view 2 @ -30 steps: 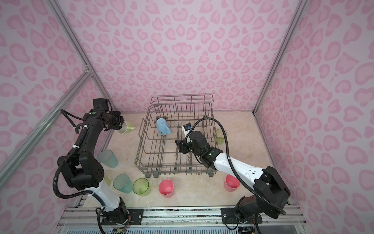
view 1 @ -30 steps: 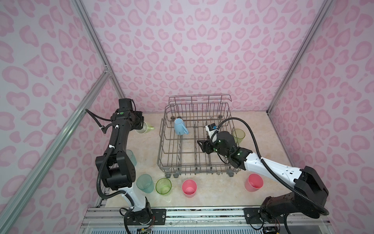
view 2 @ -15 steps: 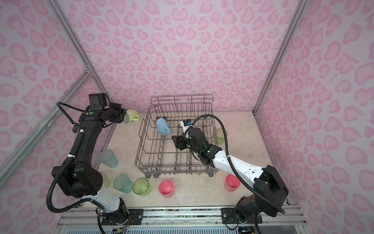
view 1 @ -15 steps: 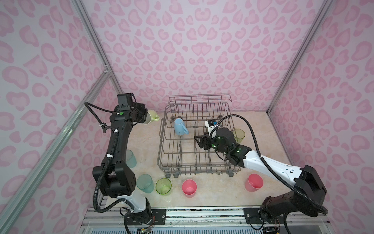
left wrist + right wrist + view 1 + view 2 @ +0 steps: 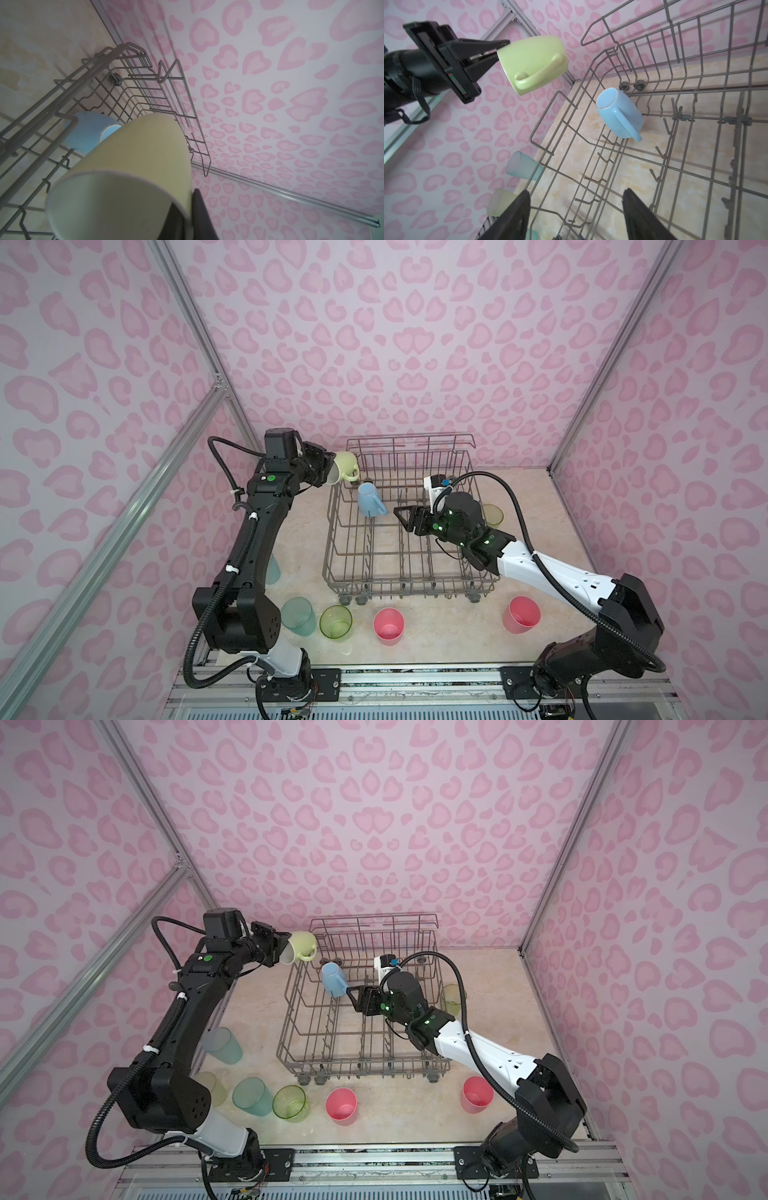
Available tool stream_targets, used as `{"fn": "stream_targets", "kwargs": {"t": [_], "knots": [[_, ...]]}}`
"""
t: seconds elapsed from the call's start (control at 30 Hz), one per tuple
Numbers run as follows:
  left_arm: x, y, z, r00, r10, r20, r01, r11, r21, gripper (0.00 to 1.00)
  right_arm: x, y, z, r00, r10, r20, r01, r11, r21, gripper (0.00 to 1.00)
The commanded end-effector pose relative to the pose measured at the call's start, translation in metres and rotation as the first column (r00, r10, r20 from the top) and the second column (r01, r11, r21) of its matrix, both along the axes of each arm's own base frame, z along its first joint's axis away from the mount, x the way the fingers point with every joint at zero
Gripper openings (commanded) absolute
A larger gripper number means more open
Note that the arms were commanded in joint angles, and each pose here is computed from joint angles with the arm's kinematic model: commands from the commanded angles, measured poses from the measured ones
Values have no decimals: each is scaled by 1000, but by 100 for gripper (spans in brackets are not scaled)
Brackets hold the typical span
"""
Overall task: Load the cups into the dish rack
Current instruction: 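Carry the light-green mug over the rack with the left gripper while the right gripper approaches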
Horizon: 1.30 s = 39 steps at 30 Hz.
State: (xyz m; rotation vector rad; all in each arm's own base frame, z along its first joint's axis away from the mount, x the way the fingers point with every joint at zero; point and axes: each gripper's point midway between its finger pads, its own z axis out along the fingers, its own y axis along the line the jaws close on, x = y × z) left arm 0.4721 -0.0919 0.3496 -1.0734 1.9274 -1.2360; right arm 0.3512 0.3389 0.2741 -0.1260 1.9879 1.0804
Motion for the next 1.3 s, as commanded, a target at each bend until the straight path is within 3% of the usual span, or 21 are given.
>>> {"fn": "stream_targets", "kwargs": {"t": [0.0, 0.17, 0.53, 1.0, 1.27], "knots": [[-4, -16, 37, 981, -63, 182, 65, 998, -4, 3, 4, 2, 17, 997, 9, -78, 6, 984, 180, 69], [-16, -34, 30, 970, -111, 218, 115, 993, -6, 3, 15, -4, 33, 990, -6, -139, 50, 947, 316, 68], [-35, -79, 23, 920, -239, 312, 262, 964, -34, 4, 30, 6, 46, 973, 47, -228, 71, 872, 484, 64], [-41, -113, 16, 870, -333, 364, 383, 921, -73, 4, 36, 2, 30, 959, 35, -282, 118, 853, 508, 59], [-49, -125, 12, 856, -364, 366, 419, 904, -80, 4, 49, 2, 23, 957, 49, -284, 118, 833, 540, 49]]}}
